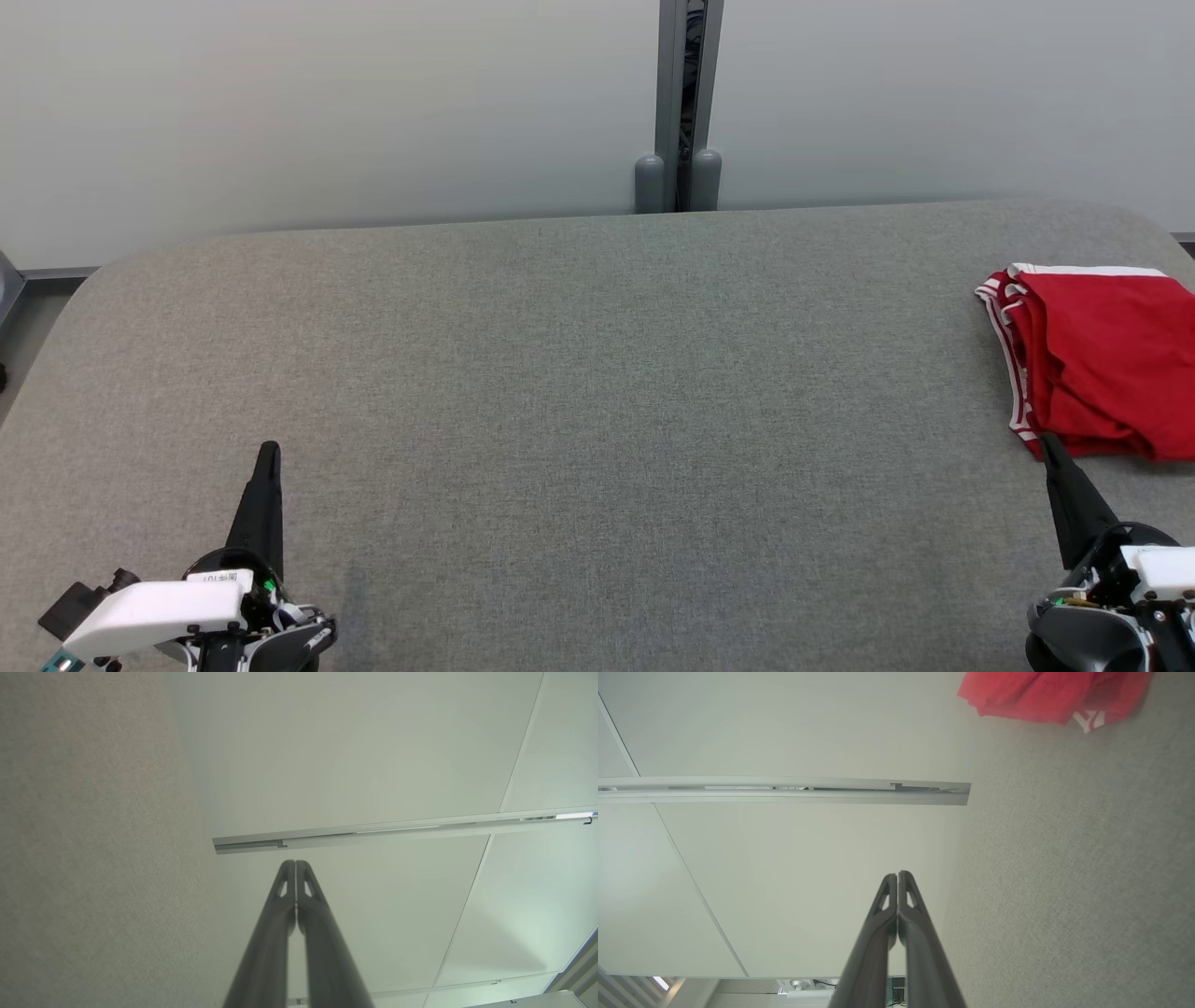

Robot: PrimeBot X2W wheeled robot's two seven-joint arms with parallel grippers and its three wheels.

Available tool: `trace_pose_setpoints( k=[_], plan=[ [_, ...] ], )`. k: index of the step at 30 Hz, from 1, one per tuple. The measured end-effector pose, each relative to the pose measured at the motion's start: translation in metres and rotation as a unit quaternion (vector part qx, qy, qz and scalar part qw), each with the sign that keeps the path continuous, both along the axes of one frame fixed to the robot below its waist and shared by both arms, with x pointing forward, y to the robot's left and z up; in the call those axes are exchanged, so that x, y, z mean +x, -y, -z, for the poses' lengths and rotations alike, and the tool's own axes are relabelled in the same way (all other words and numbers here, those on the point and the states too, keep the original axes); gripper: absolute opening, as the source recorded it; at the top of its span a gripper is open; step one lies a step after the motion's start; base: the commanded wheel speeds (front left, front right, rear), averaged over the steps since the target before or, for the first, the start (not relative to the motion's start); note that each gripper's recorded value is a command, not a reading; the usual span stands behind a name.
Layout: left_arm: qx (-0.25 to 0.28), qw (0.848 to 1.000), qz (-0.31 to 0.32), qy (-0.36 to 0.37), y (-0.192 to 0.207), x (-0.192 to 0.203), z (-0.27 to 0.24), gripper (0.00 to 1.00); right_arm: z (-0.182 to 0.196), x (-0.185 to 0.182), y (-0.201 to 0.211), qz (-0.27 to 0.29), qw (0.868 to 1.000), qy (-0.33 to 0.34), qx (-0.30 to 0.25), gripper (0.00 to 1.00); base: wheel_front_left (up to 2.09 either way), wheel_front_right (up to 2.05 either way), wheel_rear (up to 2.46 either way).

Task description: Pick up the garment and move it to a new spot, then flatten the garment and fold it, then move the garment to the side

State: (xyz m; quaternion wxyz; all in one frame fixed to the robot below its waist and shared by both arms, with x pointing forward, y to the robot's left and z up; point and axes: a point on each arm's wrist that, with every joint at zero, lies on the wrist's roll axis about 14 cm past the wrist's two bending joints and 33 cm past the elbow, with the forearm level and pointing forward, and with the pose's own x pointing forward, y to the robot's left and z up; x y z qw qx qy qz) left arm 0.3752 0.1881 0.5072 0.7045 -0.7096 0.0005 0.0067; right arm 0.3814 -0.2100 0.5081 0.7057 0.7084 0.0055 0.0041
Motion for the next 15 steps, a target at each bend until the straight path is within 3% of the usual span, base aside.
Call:
trace_pose_setpoints(
  k=[15],
  plan=[
    [0.000, 1.000, 0.000, 0.000, -0.0001, 0.0000, 0.0000, 0.00, 0.0000, 0.0000, 0.0000, 0.000, 1.000, 0.000, 0.000, 0.00, 0.00, 0.00, 0.00]
  ],
)
